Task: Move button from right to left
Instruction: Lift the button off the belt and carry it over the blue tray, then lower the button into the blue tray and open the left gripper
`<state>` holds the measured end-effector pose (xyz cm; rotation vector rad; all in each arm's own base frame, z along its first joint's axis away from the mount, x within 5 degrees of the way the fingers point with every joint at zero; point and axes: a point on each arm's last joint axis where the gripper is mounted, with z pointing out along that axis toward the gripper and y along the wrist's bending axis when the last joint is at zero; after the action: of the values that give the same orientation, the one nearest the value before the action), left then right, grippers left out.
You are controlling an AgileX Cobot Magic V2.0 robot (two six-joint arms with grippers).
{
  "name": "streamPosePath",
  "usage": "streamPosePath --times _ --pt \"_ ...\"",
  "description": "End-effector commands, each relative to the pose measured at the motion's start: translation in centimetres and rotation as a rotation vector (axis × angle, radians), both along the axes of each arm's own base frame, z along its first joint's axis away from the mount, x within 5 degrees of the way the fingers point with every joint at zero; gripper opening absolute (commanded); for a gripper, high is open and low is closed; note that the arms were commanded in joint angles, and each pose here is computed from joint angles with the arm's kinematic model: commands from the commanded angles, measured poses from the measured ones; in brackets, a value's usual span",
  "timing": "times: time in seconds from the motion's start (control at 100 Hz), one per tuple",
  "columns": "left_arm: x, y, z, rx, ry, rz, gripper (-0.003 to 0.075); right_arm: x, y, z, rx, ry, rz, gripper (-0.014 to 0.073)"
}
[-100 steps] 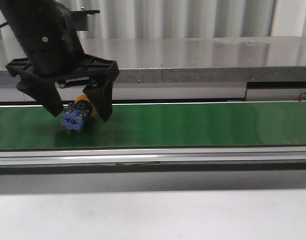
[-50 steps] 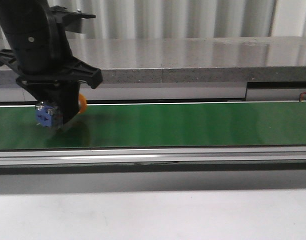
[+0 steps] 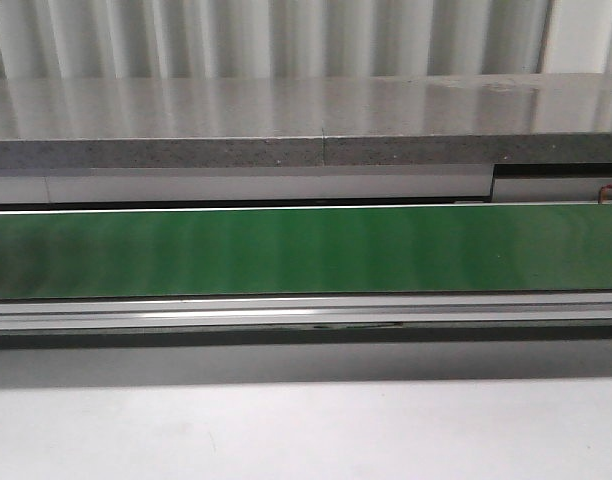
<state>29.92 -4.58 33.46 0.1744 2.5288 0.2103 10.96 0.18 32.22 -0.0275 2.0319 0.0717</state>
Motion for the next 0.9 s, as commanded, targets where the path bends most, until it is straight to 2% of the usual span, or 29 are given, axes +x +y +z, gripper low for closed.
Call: streamPosePath --times 0.0,0.25,0.45,0.77,0.78,0.89 --pt "0.2 3.3 1.7 0.048 -0.079 0.049 -0.002 0.2 -0.2 1.2 -0.008 -0.083 -0.018 -0.0067" --pt "2.3 10.8 -0.3 0.062 -0.099 0.231 -0.002 0.2 -0.2 1.2 -0.008 -0.081 -0.018 -0.0067" --pt "3.9 14.8 -3.6 -0.002 -0.066 0.348 -0.002 0.2 -0.2 1.2 -0.008 -0.081 -0.018 -0.0067" --pt "5.9 15.9 -7.8 -0.057 -0.001 0.361 -0.002 0.2 -0.2 1.2 -0.008 -0.081 -0.018 -0.0067" --pt "6.3 14.5 -7.9 -0.057 0.003 0.325 -0.002 0.2 -0.2 1.2 -0.008 -0.081 -0.018 -0.0067" --pt "6.8 14.6 -9.5 -0.061 0.044 0.326 -0.002 0.1 -0.2 1.2 -0.008 -0.08 -0.017 -0.0067"
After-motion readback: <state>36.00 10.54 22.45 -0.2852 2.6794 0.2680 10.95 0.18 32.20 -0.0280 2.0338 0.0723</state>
